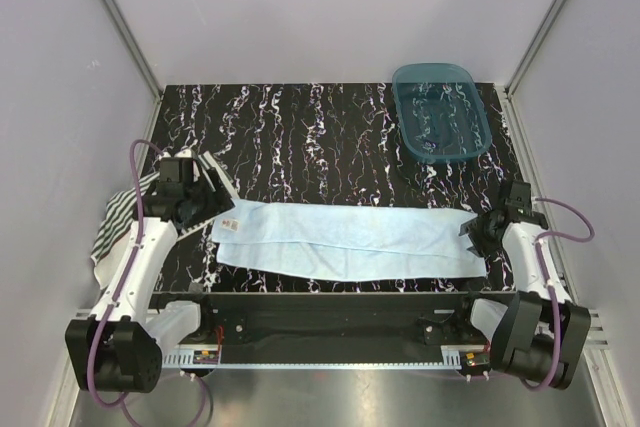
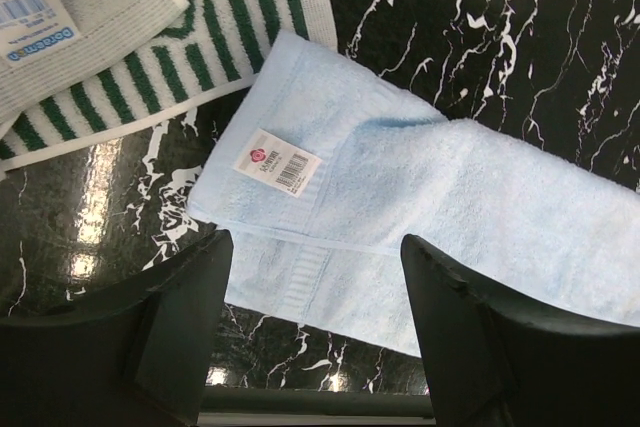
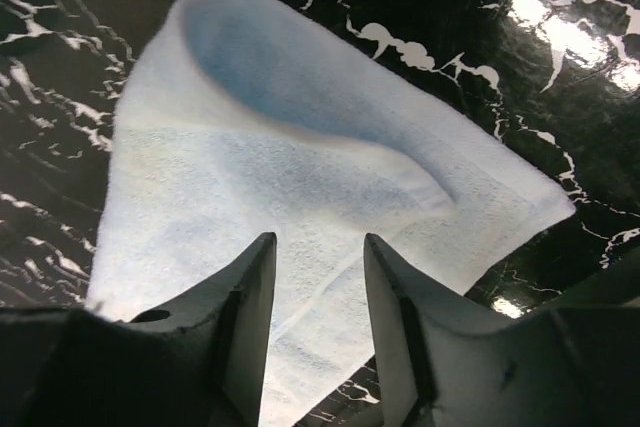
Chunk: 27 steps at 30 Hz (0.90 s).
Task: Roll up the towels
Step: Fold the towel
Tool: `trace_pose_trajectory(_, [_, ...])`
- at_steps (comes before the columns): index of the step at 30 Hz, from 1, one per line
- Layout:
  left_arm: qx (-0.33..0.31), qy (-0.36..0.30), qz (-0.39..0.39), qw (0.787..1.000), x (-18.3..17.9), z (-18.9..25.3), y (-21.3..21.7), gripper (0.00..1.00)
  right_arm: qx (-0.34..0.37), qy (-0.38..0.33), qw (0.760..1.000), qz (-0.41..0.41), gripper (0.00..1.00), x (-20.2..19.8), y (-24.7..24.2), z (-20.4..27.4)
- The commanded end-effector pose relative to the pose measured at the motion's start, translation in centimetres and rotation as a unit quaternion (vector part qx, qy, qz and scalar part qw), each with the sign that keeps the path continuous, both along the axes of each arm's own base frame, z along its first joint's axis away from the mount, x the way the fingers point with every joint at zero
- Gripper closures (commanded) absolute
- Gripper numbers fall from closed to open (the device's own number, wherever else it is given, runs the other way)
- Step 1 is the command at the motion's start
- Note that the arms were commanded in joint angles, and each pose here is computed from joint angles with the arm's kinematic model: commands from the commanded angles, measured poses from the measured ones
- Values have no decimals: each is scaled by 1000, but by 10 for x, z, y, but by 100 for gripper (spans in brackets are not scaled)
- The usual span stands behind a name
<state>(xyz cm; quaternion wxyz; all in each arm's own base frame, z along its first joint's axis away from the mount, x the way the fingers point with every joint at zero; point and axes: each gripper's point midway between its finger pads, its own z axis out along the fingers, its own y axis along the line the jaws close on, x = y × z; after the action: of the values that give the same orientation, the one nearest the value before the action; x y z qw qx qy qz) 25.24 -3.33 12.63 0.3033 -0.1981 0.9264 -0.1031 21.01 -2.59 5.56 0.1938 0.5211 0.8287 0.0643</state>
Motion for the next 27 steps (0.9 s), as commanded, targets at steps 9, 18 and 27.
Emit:
trace_pose_trajectory(9, [2, -19, -25, 1000, 3, 7, -8, 27, -29, 32, 999, 3, 48, 7, -14, 8])
trace_pose_trajectory(18, [2, -28, -25, 999, 2, 11, -9, 26, 43, 74, 996, 27, 48, -4, 29, -24])
trace_pose_trajectory(27, [-1, -25, -29, 999, 3, 9, -11, 27, 28, 95, 994, 52, 64, -4, 44, -47])
